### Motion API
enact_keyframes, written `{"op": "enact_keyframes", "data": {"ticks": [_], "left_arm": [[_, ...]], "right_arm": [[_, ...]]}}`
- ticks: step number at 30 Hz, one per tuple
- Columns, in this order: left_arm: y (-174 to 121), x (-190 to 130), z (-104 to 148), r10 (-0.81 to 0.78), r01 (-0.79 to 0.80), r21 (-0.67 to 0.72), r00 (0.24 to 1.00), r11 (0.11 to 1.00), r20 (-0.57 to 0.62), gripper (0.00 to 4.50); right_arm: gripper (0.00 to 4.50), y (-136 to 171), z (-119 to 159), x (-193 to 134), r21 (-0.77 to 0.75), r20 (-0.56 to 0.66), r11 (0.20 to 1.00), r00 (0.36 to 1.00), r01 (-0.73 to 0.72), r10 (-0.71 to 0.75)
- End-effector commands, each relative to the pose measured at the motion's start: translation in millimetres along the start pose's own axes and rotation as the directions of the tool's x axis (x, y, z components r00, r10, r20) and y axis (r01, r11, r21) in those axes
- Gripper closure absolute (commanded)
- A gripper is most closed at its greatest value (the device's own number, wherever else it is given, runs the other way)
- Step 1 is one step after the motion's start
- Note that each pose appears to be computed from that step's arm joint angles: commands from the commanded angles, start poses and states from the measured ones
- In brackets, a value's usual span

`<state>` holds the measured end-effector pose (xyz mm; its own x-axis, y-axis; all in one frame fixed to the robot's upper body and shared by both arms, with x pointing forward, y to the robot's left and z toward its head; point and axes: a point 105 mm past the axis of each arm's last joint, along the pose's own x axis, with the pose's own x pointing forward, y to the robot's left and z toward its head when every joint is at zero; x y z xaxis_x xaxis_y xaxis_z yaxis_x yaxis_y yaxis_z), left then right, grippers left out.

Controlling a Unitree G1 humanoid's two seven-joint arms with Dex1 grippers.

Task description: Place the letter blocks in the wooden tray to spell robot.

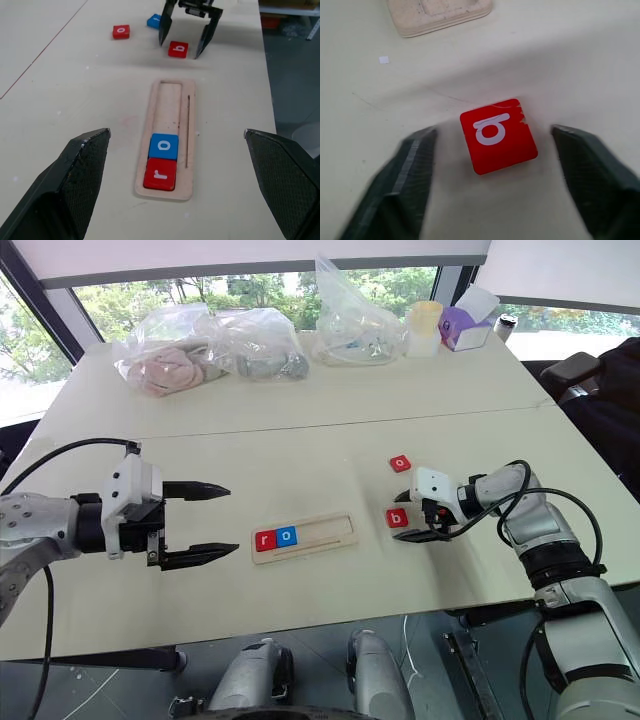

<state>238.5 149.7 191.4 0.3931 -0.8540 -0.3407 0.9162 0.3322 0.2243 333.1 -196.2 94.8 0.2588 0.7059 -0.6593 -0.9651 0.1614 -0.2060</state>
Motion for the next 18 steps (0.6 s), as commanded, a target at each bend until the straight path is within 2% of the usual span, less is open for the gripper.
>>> {"op": "enact_keyframes", "data": {"ticks": [1, 2, 6, 11, 14, 18], "left_arm": [[1.3, -2.9, 10.1, 0.014, -0.015, 0.036, 1.0, 0.999, 0.023, 0.0], [1.6, -2.8, 10.1, 0.015, -0.016, 0.036, 1.0, 0.999, 0.024, 0.0], [2.1, -2.9, 9.9, 0.017, -0.018, 0.036, 1.0, 0.999, 0.024, 0.0], [2.6, -4.4, 7.7, 0.022, -0.023, 0.033, 1.0, 0.999, 0.019, 0.0], [1.4, -5.4, 5.8, 0.02, -0.02, 0.033, 1.0, 0.999, 0.011, 0.0], [-3.0, -7.8, 0.6, 0.001, 0.0, 0.027, 1.0, 1.0, -0.015, 0.0]], "right_arm": [[3.02, -4.6, 4.2, -0.4, 0.028, 0.019, 1.0, 1.0, 0.011, -0.012], [3.36, -4.8, 6.4, 0.7, 0.03, 0.026, 1.0, 1.0, 0.008, -0.009], [3.36, -3.1, 19.0, 0.9, 0.022, 0.054, 1.0, 0.999, -0.004, 0.003], [3.36, 10.3, 56.1, 0.0, -0.052, 0.117, 0.997, 0.991, -0.061, 0.067], [3.36, 24.5, 85.1, 7.2, -0.135, 0.145, 0.984, 0.98, -0.114, 0.133], [3.36, 43.4, 105.7, 27.3, -0.214, 0.145, 0.957, 0.963, -0.195, 0.229]]}}
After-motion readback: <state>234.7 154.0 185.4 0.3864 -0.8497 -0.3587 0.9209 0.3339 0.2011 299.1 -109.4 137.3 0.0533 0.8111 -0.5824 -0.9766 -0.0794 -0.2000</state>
